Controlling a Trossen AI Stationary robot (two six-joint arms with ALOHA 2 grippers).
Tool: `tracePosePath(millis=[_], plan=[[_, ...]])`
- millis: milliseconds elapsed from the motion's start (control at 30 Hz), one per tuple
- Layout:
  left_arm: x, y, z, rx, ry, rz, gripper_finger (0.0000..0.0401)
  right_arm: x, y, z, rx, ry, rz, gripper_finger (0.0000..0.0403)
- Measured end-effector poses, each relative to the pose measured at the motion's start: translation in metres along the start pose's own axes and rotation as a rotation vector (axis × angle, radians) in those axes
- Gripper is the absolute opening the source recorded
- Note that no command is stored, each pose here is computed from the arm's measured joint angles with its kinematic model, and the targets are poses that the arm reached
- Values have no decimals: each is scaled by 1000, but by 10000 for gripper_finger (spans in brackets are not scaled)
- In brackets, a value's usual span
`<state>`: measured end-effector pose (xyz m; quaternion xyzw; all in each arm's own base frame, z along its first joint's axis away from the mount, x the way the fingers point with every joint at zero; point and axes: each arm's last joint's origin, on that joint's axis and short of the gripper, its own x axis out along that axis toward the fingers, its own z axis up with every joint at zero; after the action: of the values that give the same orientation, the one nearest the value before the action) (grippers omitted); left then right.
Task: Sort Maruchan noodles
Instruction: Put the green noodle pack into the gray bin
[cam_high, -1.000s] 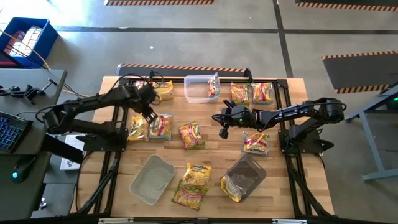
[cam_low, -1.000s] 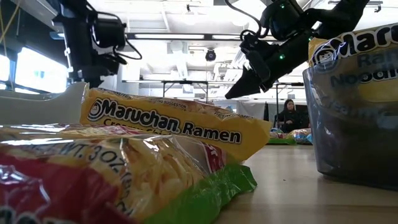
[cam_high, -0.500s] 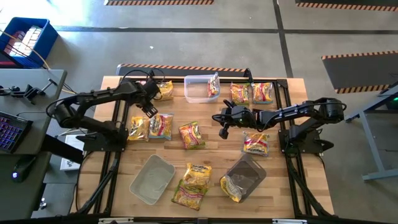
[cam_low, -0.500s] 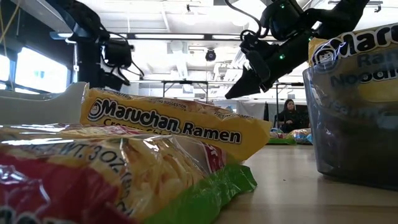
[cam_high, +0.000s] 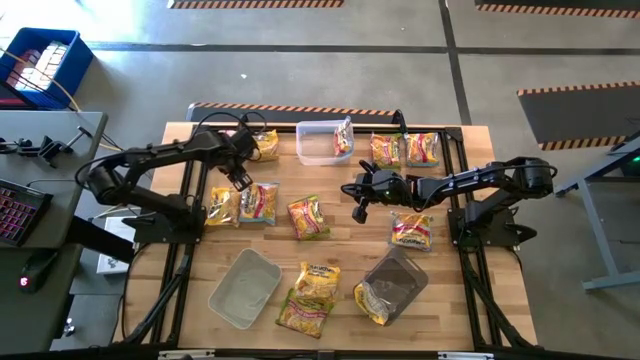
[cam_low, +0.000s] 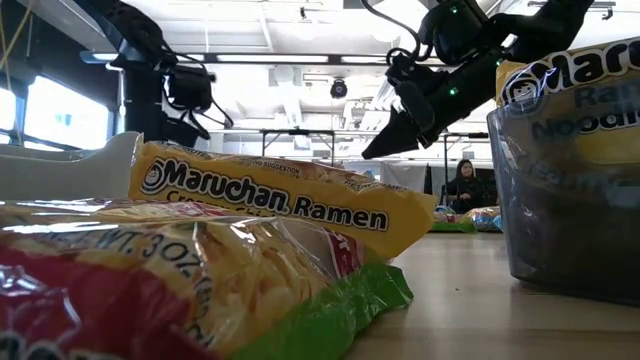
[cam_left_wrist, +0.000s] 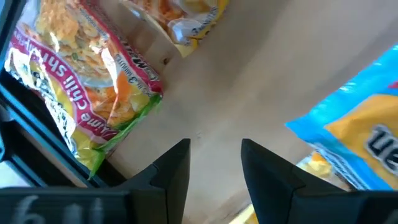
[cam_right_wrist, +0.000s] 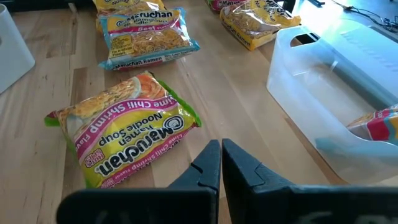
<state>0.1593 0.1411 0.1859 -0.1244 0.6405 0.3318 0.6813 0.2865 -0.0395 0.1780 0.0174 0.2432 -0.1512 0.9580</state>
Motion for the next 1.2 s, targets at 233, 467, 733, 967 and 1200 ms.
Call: tracePosePath(millis=[233, 467, 733, 967, 1200], plan=[[-16, -14, -4, 112, -78, -166, 119, 0, 0, 0, 0, 0, 0, 0], [-42, -38, -6, 178, -253, -262, 106, 0, 0, 0, 0, 0, 0, 0], [-69, -77, -7, 281, -454, -453, 86, 0, 0, 0, 0, 1, 0, 0], [-91, -114, -12, 399, -616, -590, 68, 0, 0, 0, 0, 1, 0, 0], [-109, -142, -20, 439, -727, -713, 52, 0, 0, 0, 0, 1, 0, 0]])
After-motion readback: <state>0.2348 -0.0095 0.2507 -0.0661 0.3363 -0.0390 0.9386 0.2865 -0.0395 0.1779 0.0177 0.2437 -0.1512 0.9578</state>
